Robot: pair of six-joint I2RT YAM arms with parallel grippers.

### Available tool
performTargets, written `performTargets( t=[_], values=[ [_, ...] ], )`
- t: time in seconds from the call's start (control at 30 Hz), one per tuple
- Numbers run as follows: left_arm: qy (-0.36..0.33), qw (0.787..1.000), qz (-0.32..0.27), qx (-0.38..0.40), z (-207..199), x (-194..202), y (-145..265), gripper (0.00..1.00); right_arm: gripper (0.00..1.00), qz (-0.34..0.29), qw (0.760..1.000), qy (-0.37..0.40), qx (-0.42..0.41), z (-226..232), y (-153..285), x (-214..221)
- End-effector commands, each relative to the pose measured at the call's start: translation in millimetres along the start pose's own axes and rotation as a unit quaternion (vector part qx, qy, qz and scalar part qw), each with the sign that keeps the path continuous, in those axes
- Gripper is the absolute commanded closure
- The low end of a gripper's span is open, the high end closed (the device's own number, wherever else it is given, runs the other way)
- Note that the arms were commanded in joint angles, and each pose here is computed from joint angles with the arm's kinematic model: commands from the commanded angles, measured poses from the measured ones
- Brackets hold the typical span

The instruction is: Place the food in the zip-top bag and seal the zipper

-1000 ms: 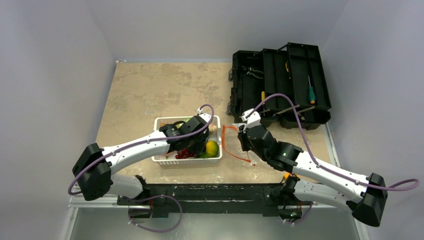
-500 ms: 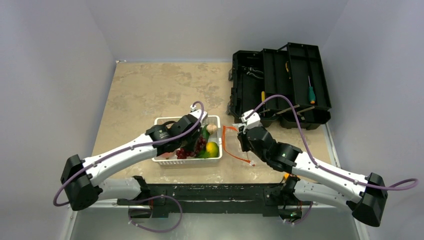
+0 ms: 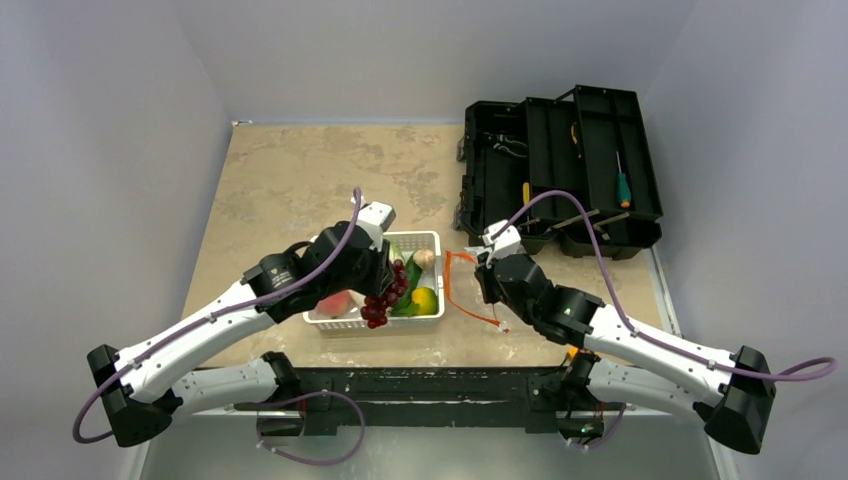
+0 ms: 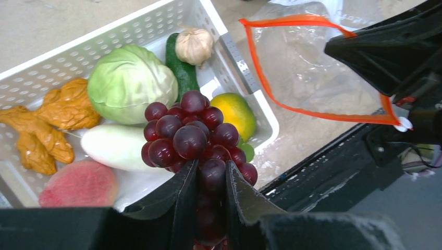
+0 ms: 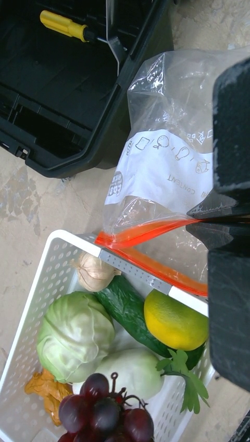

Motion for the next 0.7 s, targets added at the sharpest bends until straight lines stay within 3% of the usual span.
performTargets(
  t=[0.0, 0.3, 0.67],
  values=[
    [0.049, 0.994, -0.033, 0.097, -43.7, -28.6, 11.6, 1.0, 1.0, -0.031, 0.999, -0.007, -0.011, 2.1, 3.5, -13.8],
    [0.069, 0.969, -0.007, 0.238, -106.5, -34.8, -8.3, 1.0, 1.0, -0.041, 0.999, -0.009, -0.019, 3.0, 7.1, -16.1],
    [0.081, 0.948, 0.045, 0.304, -148.9, -38.3, -37.6, 1.0, 1.0, -0.054, 0.997, -0.007, -0.047, 9.7, 12.5, -19.7]
  ],
)
Point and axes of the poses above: each gripper's point midway between its finger pads, its own y axis back along the fingers, its own z axis along the line the jaws close on, x = y × z, the point moved 1 cm from there along y, back along the fingers, and after that the axes turned 6 degrees about y, right-handed, at the moved point
